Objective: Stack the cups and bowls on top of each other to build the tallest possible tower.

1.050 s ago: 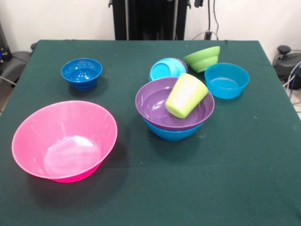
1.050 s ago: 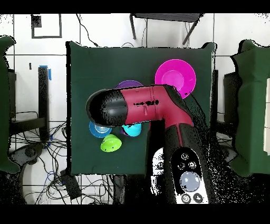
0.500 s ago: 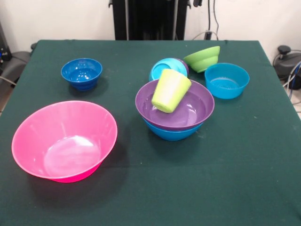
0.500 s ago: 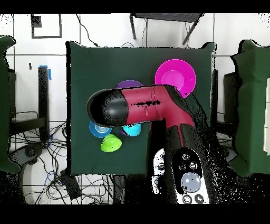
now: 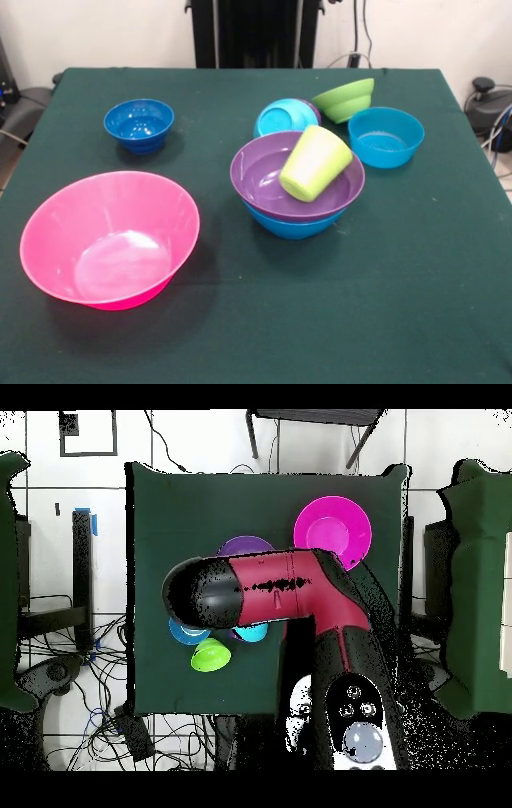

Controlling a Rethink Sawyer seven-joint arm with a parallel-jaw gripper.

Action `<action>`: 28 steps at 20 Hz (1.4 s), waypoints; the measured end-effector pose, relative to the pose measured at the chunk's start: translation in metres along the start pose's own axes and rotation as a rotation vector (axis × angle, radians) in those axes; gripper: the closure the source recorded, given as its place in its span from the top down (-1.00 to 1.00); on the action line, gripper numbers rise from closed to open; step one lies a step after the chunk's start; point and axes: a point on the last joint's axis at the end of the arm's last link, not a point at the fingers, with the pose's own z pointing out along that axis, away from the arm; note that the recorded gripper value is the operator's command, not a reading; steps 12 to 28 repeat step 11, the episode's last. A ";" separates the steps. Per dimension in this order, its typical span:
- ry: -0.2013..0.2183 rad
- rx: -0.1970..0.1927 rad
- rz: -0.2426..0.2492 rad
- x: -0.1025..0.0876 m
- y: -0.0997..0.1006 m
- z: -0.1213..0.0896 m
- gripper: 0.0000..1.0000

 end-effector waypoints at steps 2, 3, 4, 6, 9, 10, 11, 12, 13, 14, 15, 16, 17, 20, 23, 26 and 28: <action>-0.005 0.003 0.000 0.005 -0.003 -0.004 1.00; -0.006 0.004 0.000 0.006 -0.004 -0.005 1.00; -0.008 0.006 -0.001 0.009 -0.005 -0.006 1.00; -0.016 0.011 -0.002 0.016 -0.008 -0.010 1.00; -0.030 0.017 -0.003 0.028 -0.014 -0.015 1.00; -0.036 0.018 -0.003 0.031 -0.015 -0.016 1.00; -0.045 0.019 -0.003 0.037 -0.018 -0.018 1.00; -0.045 0.019 -0.003 0.037 -0.018 -0.018 1.00; -0.045 0.019 -0.003 0.037 -0.018 -0.018 1.00; -0.045 0.019 -0.003 0.037 -0.018 -0.018 1.00; -0.045 0.019 -0.003 0.037 -0.018 -0.018 1.00; -0.045 0.019 -0.003 0.037 -0.018 -0.018 1.00; -0.045 0.019 -0.003 0.037 -0.018 -0.018 1.00; -0.045 0.019 -0.003 0.037 -0.018 -0.018 1.00; -0.045 0.019 -0.003 0.037 -0.018 -0.018 1.00; -0.045 0.019 -0.003 0.037 -0.018 -0.018 1.00; -0.045 0.019 -0.003 0.037 -0.018 -0.018 1.00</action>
